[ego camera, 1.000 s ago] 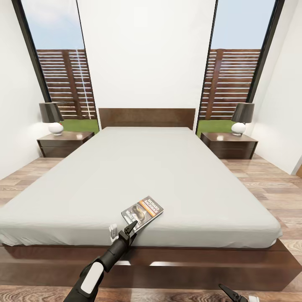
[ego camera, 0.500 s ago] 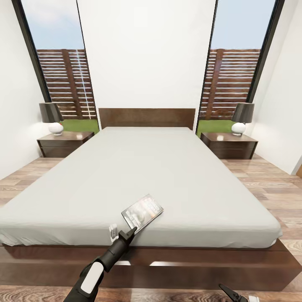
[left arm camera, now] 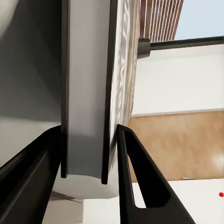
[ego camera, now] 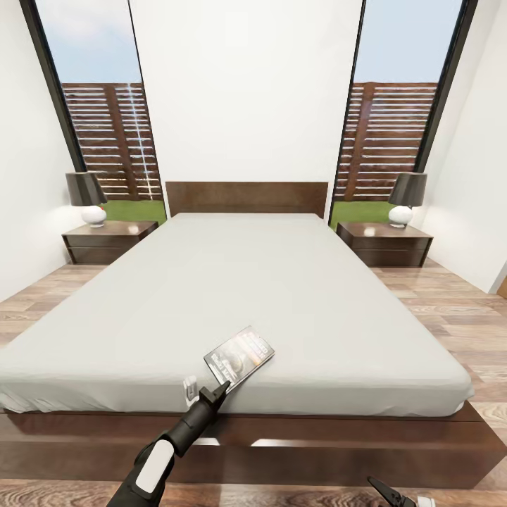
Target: In the bedroom, move the book from the bed onto either nightstand, and place the two sandals side by side next to the bed.
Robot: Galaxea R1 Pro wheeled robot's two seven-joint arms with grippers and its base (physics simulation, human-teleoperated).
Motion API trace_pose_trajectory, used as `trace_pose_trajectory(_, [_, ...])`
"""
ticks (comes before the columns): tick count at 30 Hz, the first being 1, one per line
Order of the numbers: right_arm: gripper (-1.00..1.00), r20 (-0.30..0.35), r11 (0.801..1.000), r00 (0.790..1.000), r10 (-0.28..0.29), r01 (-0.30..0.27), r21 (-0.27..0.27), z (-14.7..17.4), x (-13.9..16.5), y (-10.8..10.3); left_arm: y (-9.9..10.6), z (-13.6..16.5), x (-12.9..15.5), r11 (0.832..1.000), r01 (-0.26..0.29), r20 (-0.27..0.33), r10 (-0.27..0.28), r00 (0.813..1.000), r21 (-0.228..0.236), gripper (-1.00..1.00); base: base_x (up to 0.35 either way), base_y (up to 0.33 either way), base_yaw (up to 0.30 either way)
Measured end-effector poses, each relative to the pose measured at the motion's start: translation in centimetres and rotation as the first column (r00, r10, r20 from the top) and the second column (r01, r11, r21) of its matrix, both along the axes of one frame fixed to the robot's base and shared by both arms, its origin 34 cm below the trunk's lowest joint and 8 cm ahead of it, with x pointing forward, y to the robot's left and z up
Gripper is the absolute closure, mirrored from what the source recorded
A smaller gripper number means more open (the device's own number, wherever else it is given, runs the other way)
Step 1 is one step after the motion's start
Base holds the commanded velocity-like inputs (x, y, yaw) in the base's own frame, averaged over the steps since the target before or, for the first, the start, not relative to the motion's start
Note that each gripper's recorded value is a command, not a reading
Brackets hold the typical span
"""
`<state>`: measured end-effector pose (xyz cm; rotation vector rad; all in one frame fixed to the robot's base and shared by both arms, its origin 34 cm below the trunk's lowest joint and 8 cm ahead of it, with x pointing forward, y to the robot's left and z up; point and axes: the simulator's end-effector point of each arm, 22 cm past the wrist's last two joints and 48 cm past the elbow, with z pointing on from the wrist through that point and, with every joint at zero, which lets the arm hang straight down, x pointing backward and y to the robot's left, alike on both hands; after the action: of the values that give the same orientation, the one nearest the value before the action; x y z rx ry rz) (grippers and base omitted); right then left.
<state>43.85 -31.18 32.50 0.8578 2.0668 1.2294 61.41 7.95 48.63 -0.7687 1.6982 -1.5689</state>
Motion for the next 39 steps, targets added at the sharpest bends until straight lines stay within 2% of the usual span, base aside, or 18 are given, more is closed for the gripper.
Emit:
trace_pose_trajectory(25, [-1.0, 0.0, 1.0, 1.0, 0.0, 0.0, 0.0, 0.0, 0.0, 0.0, -0.3, 0.0, -0.1, 1.0, 0.012, 0.003, -0.012, 1.0, 0.004, 1.0, 0.0, 0.0, 0.0])
trace_pose_trajectory(31, [-1.0, 0.0, 1.0, 1.0, 0.0, 0.0, 0.0, 1.3, 0.4, 0.0, -0.4, 1.4, 0.2, 1.0, 0.018, 0.001, -0.018, 1.0, 0.003, 1.0, 0.0, 0.0, 0.0])
trace_pose_trajectory(39, [-1.0, 0.001, 1.0, 1.0, 0.0, 0.0, 0.001, 3.2, 0.8, 0.0, -1.3, 3.2, 0.2, 0.998, 0.058, -0.003, -0.058, 0.998, -0.001, 1.0, 0.0, 0.0, 0.0])
